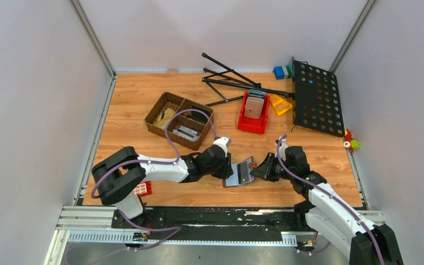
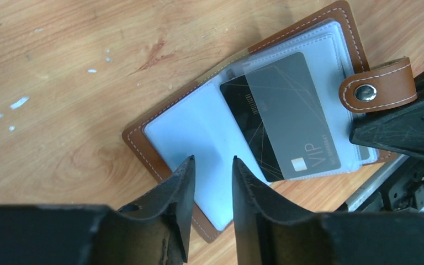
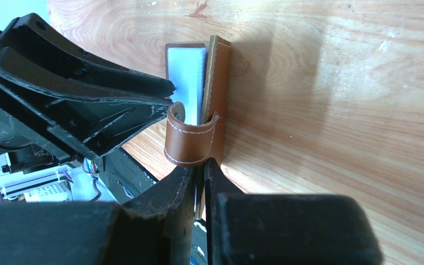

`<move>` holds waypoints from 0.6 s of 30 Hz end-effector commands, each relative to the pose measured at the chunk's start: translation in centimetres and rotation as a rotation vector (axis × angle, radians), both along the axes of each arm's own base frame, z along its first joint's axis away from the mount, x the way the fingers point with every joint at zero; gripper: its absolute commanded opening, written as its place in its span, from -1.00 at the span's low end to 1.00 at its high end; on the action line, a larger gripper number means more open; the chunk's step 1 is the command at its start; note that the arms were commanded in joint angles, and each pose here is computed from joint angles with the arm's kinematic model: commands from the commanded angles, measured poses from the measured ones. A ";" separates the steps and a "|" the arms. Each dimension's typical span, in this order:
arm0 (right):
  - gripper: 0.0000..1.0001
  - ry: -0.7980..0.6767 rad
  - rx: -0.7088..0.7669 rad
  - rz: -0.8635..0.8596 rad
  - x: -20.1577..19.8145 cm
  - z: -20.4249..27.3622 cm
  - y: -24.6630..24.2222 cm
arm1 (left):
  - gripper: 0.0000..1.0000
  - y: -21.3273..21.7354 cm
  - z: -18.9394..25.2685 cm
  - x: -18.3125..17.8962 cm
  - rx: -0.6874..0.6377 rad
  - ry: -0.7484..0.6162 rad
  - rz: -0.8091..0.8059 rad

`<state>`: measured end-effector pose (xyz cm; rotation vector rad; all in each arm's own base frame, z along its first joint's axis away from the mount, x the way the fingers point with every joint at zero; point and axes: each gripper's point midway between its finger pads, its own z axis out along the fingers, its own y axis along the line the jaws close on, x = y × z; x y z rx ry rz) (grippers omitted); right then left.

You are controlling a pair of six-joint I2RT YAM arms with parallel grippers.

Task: Take the credit cards out of the card holder
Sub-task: Remove the credit card from the card holder.

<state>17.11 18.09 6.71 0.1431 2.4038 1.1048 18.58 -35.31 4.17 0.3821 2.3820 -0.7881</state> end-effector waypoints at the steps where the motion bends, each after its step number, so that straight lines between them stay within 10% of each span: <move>1: -0.67 -0.054 0.039 0.017 0.6 1.1 0.7 | -0.37 -2.0 1.1 1.2 -0.026 -0.056 -0.054; 7: -0.28 -0.057 0.027 0.024 0.8 0.9 0.7 | -0.58 -2.6 0.5 0.8 -0.014 -0.038 -0.100; 18: -0.31 -0.014 0.039 0.059 1.0 0.0 1.4 | -0.61 -3.0 -0.2 0.3 -0.017 -0.015 -0.129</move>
